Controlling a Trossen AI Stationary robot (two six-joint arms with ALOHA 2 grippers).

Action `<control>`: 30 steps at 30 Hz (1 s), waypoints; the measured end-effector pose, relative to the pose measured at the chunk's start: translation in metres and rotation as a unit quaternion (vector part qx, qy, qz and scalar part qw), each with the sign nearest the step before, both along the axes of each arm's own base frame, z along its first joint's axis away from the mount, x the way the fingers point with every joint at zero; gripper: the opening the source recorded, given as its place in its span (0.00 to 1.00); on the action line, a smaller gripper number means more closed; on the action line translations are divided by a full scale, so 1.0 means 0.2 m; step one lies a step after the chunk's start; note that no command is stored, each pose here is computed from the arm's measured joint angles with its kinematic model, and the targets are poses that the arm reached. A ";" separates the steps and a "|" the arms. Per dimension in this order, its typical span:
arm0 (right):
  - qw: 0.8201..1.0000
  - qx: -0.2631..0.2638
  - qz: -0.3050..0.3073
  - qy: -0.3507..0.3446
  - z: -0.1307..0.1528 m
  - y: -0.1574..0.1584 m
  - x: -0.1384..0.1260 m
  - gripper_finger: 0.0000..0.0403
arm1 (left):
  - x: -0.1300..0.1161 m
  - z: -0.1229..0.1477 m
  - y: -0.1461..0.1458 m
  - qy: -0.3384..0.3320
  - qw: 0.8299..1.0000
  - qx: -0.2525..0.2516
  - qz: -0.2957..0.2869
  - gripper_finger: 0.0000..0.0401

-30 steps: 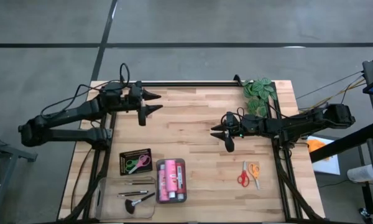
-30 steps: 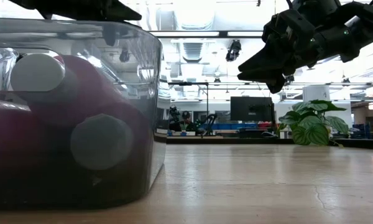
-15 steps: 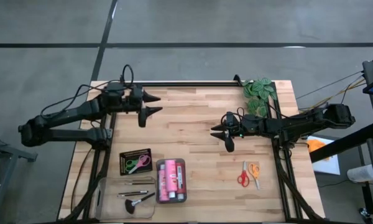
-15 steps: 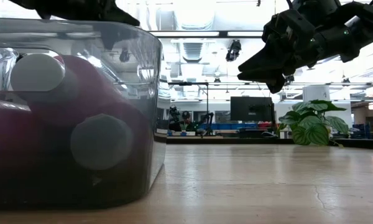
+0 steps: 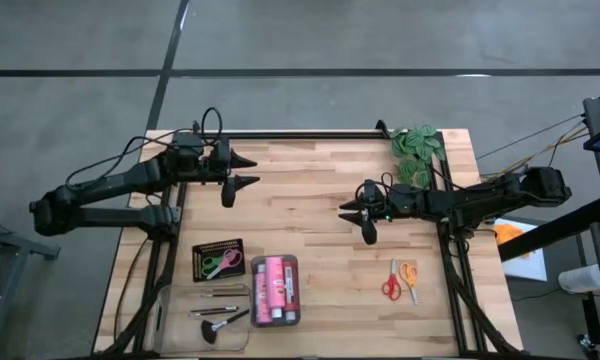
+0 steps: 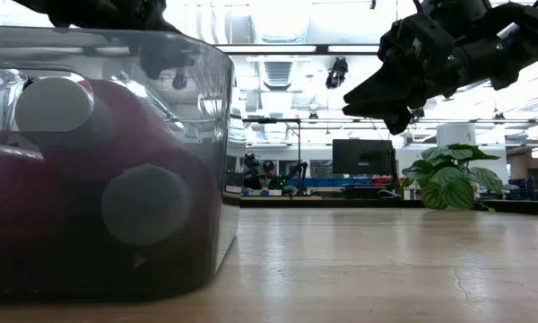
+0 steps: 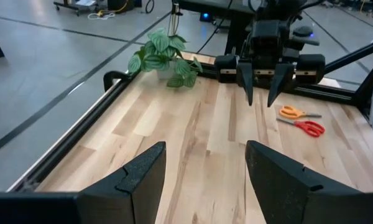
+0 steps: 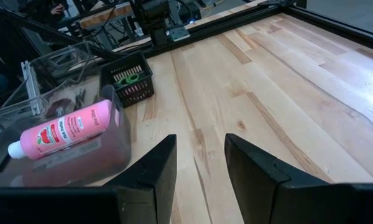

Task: Pick & Place Paint Supplies
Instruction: Put the red scissors into the black bin

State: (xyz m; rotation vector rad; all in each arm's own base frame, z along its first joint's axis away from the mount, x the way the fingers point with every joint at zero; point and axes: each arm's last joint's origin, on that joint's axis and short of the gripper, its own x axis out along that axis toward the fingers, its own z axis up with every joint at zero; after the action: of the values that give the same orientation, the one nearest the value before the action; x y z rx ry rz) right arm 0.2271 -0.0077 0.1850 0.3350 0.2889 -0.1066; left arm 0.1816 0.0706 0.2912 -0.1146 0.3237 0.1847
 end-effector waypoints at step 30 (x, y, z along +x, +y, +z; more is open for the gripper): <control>0.905 0.411 0.015 0.107 -0.05 0.17 -0.03 0.33 | -0.01 -0.04 0.00 0.029 1.000 -0.012 0.000 0.56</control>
State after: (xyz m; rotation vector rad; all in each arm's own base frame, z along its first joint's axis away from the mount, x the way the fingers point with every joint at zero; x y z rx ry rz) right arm 0.2203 0.0270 0.1745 1.1642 0.5546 0.0162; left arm 0.1797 0.0698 0.2837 -0.1324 0.3831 0.1843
